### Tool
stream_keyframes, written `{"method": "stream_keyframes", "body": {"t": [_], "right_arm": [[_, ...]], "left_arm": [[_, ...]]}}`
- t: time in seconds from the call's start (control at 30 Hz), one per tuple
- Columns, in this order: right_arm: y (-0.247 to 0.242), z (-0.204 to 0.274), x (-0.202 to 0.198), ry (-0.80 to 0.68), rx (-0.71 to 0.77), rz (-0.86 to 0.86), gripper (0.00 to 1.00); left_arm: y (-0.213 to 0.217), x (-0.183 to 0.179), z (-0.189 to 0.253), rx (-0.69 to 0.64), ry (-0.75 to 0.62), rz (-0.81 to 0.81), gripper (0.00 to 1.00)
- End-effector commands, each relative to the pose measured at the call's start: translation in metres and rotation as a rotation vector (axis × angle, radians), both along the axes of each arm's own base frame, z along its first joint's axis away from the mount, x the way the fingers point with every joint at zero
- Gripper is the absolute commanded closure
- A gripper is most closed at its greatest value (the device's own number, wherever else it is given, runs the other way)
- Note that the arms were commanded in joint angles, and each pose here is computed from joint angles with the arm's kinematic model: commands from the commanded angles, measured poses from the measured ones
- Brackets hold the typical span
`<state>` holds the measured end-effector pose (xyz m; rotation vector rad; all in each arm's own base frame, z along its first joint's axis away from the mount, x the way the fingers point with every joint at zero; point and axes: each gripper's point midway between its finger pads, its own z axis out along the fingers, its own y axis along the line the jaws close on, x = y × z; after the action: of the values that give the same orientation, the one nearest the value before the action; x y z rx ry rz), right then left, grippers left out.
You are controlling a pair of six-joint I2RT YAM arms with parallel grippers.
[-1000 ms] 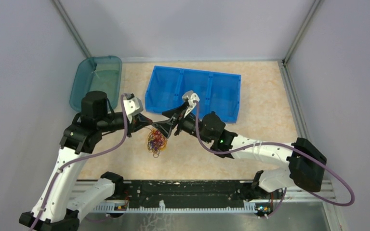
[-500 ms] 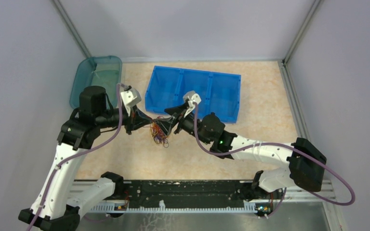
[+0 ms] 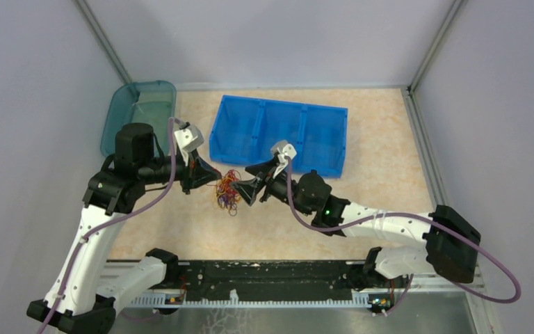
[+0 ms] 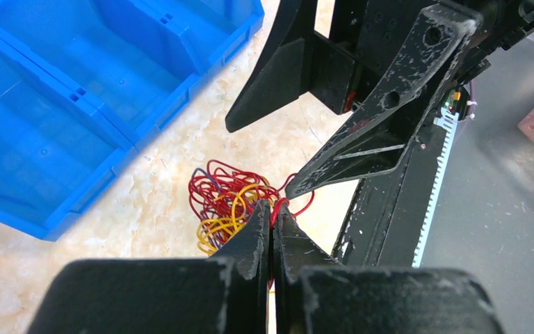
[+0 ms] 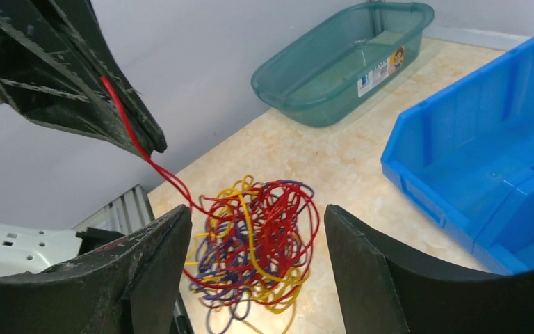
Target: Untangle the cables
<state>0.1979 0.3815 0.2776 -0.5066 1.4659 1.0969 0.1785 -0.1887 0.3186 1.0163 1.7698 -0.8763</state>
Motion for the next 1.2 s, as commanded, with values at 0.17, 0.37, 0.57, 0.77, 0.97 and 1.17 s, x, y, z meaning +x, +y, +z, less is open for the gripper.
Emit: {"method": "stream_keyframes", "body": {"t": [0.17,0.37,0.57,0.77,0.97,1.17], "right_arm": [[0.001,0.039,-0.017,-0.043,0.099,0.06,0.28],[0.017,0.046,-0.021,-0.059,0.115,0.106,0.27],[0.029,0.053,-0.017,-0.079,0.132,0.11,0.27],[0.035,0.058,-0.004,-0.079,0.144,0.061,0.27],[0.034,0.052,0.01,-0.09,0.126,-0.015,0.28],[0.042,0.047,0.018,-0.118,0.111,-0.033,0.28]], "left_arm": [[-0.005,-0.005,0.017,-0.038,0.01,-0.018,1.0],[-0.006,-0.005,0.018,-0.042,0.021,-0.015,1.0],[-0.007,-0.006,0.017,-0.047,0.038,-0.018,1.0],[-0.009,-0.009,0.021,-0.062,0.049,-0.029,1.0],[-0.014,-0.016,0.033,-0.104,0.089,-0.051,1.0],[-0.021,-0.029,0.053,-0.168,0.151,-0.105,1.0]]}}
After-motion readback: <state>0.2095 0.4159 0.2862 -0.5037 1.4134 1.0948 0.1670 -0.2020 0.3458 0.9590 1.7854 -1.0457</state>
